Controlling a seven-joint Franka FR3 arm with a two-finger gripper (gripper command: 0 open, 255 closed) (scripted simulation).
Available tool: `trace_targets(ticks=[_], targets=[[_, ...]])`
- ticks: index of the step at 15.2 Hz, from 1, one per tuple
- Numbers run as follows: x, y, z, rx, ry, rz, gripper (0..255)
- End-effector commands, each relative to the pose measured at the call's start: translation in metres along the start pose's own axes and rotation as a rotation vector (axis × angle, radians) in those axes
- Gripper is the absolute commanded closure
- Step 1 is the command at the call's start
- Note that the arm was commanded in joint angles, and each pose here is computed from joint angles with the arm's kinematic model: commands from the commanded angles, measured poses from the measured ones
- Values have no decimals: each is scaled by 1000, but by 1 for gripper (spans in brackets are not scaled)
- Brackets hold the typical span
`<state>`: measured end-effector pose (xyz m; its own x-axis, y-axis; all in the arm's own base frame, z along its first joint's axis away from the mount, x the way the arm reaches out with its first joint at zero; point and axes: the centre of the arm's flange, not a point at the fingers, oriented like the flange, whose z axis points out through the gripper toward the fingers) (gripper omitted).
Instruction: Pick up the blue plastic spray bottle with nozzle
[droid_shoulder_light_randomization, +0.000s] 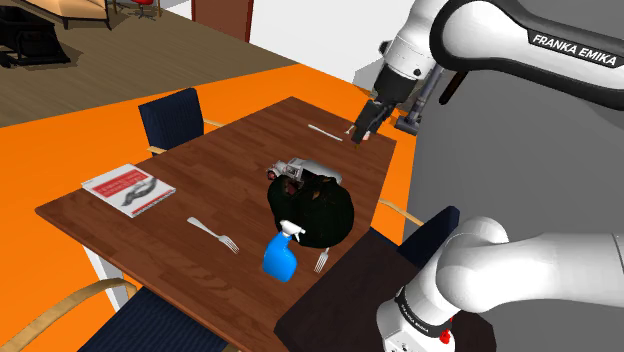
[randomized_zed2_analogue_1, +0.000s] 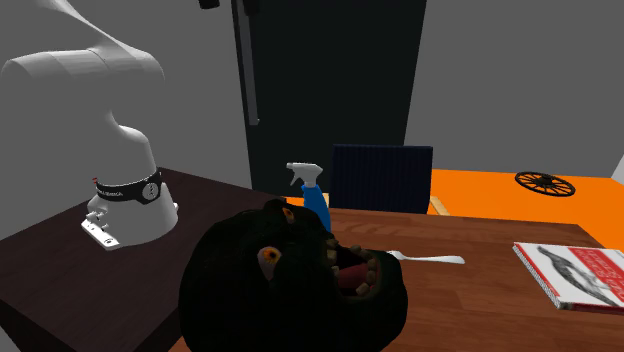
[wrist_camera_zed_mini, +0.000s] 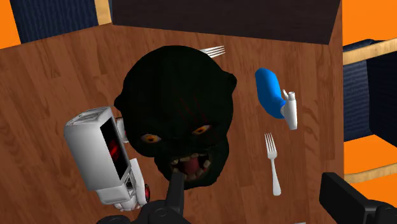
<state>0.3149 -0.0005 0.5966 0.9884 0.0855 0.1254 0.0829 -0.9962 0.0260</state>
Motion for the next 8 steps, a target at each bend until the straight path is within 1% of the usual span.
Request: trace_targets(ticks=[1, 8], targets=[[0, 0, 0, 0, 0, 0, 0], [20, -42, 81, 9, -37, -27, 0]])
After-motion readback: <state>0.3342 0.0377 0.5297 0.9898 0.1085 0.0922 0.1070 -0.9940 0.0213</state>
